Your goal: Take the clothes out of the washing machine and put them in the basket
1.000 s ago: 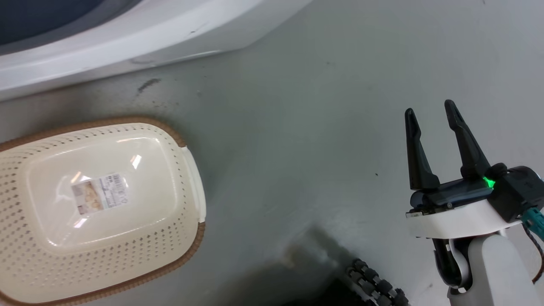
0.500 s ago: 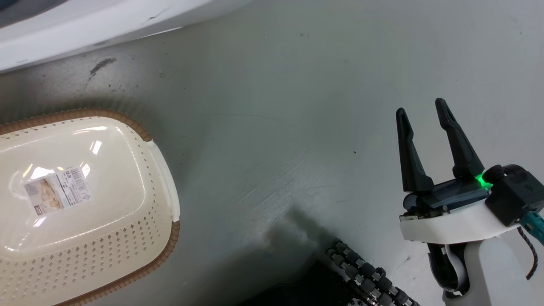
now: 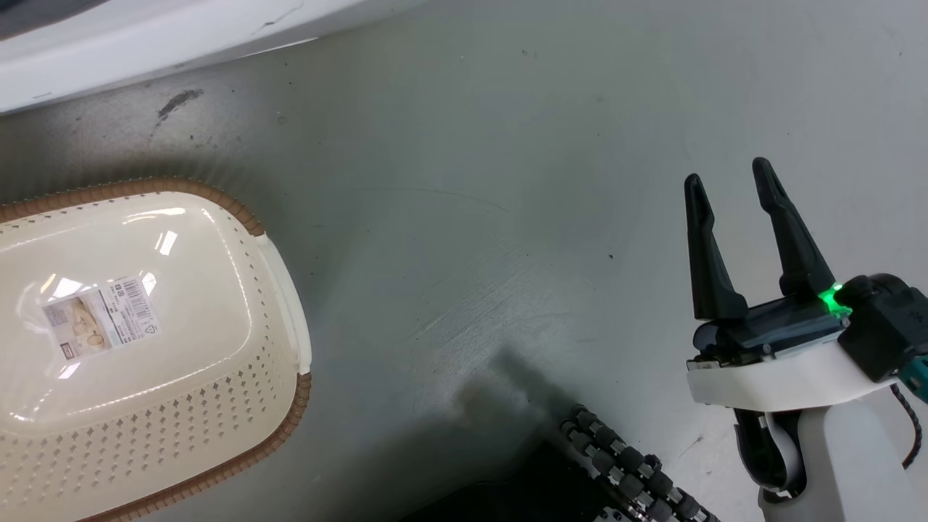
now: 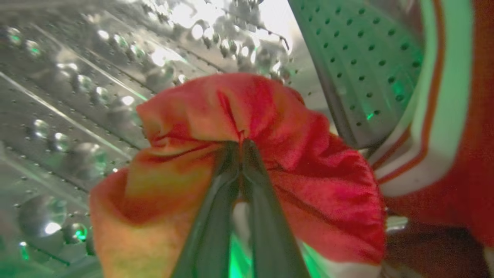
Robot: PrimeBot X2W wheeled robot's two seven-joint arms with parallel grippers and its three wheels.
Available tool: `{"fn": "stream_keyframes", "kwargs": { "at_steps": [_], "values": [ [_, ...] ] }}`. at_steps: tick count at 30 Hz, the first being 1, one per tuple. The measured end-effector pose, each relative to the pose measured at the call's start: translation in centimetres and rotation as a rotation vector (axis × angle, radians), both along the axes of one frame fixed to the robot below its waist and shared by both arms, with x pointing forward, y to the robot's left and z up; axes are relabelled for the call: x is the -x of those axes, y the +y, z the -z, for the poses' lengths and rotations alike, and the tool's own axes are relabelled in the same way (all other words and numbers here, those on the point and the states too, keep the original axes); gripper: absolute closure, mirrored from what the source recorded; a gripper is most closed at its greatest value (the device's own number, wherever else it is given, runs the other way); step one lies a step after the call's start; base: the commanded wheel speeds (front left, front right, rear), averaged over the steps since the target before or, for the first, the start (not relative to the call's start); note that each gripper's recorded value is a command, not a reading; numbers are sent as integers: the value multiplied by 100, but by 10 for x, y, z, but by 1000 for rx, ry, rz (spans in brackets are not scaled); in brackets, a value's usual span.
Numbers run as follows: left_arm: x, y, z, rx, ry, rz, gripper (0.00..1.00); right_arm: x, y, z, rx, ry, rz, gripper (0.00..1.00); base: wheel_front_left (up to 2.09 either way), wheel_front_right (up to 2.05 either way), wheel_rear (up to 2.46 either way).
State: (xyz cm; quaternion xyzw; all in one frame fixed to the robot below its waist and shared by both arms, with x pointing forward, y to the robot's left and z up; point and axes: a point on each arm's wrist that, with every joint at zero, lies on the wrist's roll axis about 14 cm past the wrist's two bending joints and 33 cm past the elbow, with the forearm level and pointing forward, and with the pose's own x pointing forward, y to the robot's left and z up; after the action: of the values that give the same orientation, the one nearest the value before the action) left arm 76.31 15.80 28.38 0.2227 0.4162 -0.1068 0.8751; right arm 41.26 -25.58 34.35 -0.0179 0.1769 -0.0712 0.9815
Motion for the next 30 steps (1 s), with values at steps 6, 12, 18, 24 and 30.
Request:
{"fn": "stream_keyframes", "kwargs": {
  "at_steps": [6,12,18,24,30],
  "values": [
    [-13,-5,-31,49,-156,15,100,-7,0,-10,7,-33,-10,0,0,0,0],
    [-18,-14,-69,129,-332,49,100,-14,-4,-27,36,-83,-16,0,0,0,0],
    [-8,-25,-99,233,-469,71,100,-18,-9,-51,68,-144,-16,0,0,0,0],
    [31,-26,-136,338,-607,82,100,-10,-9,-84,96,-216,-20,0,0,0,0],
    [73,-20,-158,389,-672,63,100,-2,0,-108,102,-274,-41,0,0,0,0]
  ]
}}
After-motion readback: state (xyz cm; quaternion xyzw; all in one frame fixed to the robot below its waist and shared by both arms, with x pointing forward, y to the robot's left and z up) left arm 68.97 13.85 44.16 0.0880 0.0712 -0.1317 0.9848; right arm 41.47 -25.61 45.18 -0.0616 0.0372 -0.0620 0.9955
